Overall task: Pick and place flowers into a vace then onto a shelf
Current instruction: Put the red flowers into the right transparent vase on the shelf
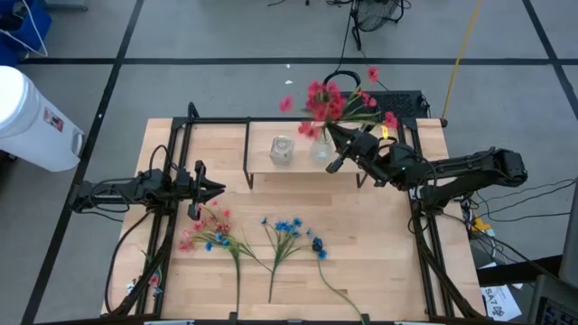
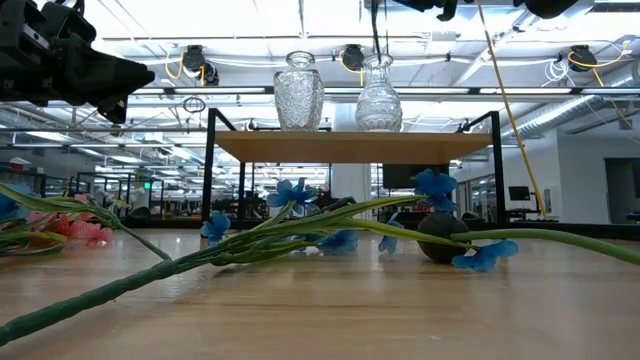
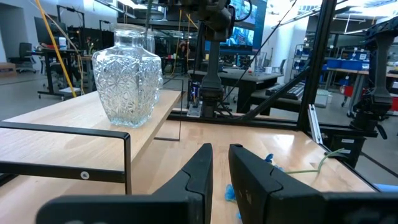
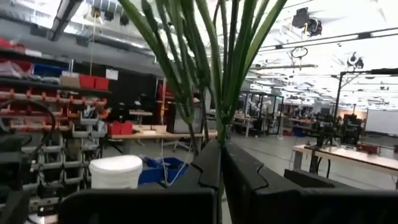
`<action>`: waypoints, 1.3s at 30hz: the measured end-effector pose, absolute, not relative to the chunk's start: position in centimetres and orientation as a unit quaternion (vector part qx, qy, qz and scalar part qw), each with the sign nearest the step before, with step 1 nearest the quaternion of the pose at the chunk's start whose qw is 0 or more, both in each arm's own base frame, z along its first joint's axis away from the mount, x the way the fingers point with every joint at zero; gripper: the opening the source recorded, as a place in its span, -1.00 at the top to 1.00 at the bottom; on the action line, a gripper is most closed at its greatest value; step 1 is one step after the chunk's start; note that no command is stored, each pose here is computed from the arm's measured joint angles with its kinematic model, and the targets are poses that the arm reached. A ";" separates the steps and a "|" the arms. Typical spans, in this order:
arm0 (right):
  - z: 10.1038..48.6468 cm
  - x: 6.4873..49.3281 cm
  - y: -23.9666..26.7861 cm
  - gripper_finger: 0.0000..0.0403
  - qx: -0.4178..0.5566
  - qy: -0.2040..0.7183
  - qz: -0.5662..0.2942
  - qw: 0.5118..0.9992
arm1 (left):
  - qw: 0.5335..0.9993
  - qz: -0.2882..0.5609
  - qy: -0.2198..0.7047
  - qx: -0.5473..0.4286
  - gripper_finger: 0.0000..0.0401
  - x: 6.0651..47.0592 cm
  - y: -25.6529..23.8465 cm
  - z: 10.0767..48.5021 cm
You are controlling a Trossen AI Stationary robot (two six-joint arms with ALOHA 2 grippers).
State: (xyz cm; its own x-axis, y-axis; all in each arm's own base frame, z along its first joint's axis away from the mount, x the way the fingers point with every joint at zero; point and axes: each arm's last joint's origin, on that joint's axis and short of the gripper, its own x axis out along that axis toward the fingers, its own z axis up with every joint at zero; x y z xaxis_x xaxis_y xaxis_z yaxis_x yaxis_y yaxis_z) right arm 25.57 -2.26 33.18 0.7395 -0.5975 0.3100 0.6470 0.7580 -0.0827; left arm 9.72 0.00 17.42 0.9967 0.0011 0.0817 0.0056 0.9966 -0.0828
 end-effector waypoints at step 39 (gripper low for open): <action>31.3 25.7 -2.6 0.19 -0.046 -0.049 -0.410 0.910 | 0.998 -0.001 -0.041 -0.041 0.71 9.7 0.0 17.4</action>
